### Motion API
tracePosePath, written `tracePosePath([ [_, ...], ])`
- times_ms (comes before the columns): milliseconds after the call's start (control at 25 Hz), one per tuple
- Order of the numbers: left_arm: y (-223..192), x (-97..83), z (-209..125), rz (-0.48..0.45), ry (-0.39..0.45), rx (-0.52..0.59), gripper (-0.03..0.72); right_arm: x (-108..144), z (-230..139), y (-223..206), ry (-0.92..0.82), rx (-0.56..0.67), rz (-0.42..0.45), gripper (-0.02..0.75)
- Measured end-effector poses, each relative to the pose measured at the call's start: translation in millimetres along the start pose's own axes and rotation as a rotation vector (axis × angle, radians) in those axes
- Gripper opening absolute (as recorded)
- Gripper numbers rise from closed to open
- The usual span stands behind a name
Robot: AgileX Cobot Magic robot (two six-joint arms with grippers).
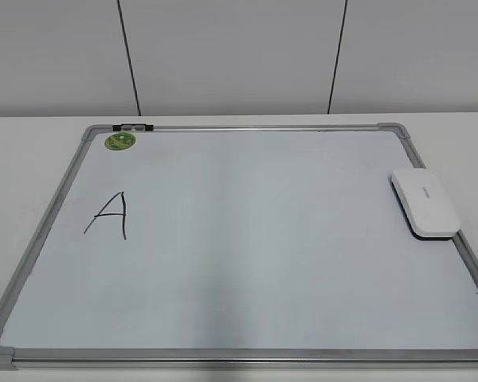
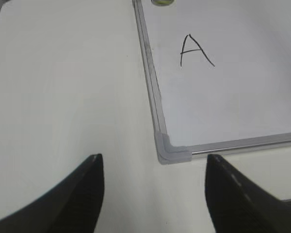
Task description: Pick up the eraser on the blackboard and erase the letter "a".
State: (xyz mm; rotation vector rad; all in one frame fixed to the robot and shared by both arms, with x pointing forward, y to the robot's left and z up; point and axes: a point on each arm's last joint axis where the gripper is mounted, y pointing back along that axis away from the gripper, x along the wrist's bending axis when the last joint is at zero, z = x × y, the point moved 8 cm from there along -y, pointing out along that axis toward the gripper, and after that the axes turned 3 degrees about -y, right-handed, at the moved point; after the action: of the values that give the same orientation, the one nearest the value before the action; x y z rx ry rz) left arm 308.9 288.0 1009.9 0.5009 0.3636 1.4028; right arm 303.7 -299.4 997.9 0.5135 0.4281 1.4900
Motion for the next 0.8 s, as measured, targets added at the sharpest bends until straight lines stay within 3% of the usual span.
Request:
tracePosePath([
  [160, 7.7, -0.6, -0.6, 0.006, -0.004, -0.056, 0.482, 0.0, -0.3, 6.1, 0.000, -0.052, 0.003, 0.587],
  [800, 7.9, -0.7, -1.3, 0.005, -0.004, -0.054, 0.482, 0.0, -0.4, 6.9, 0.000, -0.058, 0.003, 0.587],
])
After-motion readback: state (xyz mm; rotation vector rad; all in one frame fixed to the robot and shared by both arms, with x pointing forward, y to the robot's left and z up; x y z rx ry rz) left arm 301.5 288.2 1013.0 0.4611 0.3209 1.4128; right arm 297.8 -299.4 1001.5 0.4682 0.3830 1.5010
